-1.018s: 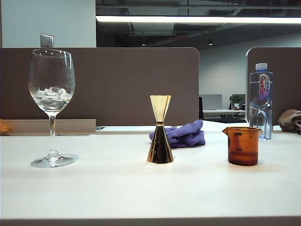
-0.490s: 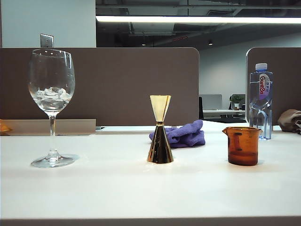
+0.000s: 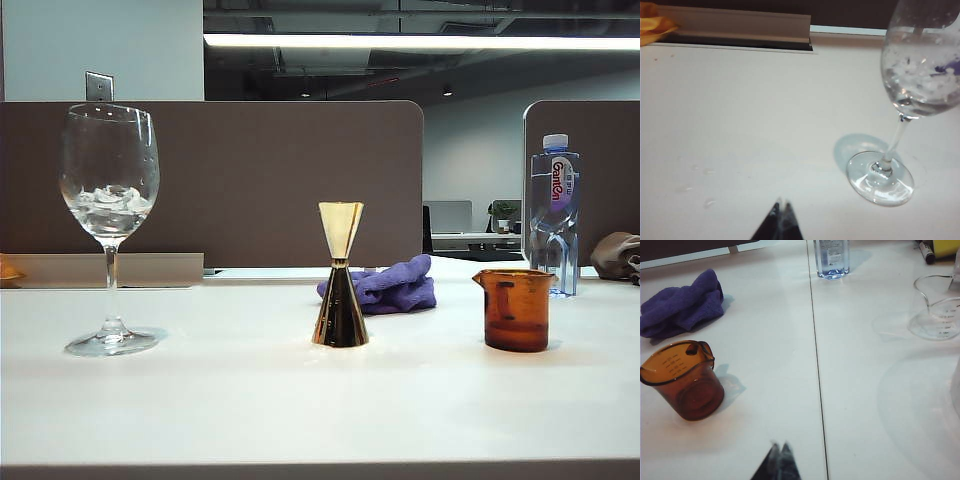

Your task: Pick up the small amber measuring cup and pour the water in it into the jigger, then pick up the jigger and pour the water in it into the wine glass.

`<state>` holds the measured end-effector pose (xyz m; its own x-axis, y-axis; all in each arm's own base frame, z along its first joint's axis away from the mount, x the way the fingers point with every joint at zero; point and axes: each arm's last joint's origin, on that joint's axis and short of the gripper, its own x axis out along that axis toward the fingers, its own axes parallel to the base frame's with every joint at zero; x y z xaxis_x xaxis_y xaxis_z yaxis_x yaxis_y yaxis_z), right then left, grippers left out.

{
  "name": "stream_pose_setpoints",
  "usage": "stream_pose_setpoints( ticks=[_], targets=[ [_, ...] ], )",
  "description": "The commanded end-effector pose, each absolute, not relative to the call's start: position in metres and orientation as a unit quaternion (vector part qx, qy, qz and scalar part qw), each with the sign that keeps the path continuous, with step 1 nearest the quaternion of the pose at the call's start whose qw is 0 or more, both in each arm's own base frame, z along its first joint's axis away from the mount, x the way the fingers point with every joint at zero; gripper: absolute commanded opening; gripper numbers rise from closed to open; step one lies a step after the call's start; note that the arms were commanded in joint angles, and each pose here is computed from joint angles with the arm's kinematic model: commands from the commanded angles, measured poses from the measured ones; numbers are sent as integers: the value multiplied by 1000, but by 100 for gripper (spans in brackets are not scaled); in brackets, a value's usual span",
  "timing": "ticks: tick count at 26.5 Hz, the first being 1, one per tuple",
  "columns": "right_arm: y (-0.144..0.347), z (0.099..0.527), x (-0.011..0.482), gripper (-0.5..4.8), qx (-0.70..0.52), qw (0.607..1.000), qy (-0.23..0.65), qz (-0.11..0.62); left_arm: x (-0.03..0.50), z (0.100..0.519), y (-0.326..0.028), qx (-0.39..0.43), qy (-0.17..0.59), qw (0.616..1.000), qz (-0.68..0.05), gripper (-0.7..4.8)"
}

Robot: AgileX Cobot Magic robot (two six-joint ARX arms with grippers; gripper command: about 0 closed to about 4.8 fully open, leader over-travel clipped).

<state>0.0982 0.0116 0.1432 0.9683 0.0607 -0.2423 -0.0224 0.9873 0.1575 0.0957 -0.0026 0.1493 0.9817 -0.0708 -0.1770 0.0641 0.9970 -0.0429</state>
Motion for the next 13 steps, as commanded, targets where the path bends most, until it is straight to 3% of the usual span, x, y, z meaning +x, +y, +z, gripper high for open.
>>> stream_pose_setpoints(
  ticks=[1,6,13],
  targets=[
    [12,141,98,-5,76,989,124,23,90,163,-4,-20,113,992,-45,-2],
    [12,141,98,-5,76,989,125,23,76,213,-5,-19,171,984,-48,-2],
    [12,141,98,-5,76,989,125,23,61,326,-4,-18,69,996,-50,-2]
  ],
)
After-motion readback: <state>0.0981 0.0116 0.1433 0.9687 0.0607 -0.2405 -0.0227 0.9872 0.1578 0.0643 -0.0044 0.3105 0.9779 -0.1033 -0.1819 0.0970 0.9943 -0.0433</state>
